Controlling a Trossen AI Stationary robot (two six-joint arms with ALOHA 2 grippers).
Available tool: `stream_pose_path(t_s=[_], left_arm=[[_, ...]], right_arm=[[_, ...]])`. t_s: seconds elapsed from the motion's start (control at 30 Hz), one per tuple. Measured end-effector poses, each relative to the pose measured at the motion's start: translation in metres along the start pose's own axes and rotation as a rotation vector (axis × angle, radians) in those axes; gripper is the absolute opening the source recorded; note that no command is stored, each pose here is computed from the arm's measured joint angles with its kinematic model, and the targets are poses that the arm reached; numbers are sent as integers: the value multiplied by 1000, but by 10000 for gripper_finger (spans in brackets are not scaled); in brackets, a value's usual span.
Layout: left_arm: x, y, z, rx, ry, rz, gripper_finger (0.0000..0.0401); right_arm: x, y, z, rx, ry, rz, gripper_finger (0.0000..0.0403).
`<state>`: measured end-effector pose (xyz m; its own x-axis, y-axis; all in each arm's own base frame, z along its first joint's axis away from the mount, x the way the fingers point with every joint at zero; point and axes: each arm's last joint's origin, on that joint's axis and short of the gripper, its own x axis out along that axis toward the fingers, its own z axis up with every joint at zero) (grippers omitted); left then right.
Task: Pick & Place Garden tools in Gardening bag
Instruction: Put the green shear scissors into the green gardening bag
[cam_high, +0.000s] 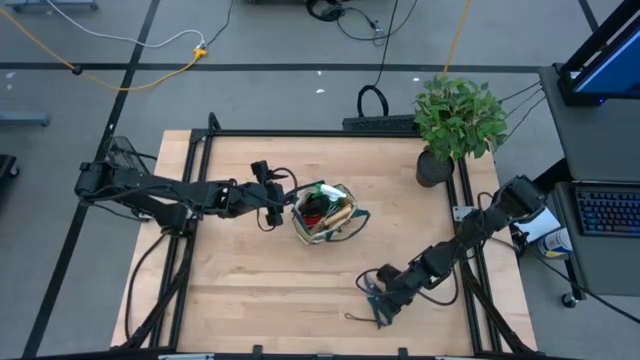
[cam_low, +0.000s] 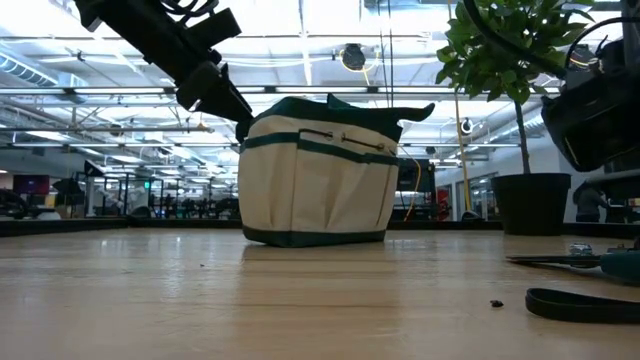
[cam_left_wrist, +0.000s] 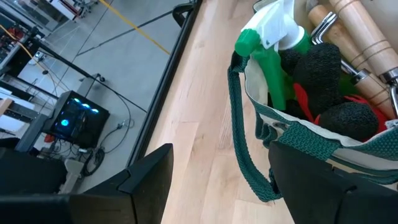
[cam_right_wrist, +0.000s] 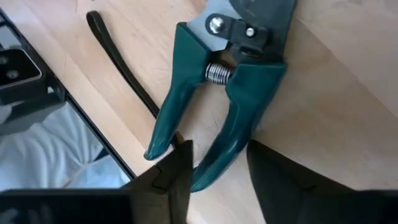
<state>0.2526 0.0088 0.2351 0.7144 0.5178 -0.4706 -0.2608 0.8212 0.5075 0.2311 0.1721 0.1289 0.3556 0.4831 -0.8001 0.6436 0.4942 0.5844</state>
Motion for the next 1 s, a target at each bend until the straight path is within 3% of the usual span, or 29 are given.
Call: stream_pose_path(t_s=[0.33, 0.67, 0.83, 1.0], left_arm=[[0, 0, 0, -1, 0, 0, 269], [0, 0, 0, -3, 0, 0, 269], [0, 0, 0, 17, -1, 0, 269], [0, -1, 0, 32, -6, -22, 269]], right_arm=[[8, -4, 4, -159, -4, -27, 34], [4, -3, 14, -274, -54, -12, 40], [-6, 1, 29, -355, -238, -19, 31], [-24, 6, 42, -423, -296, 8, 33]])
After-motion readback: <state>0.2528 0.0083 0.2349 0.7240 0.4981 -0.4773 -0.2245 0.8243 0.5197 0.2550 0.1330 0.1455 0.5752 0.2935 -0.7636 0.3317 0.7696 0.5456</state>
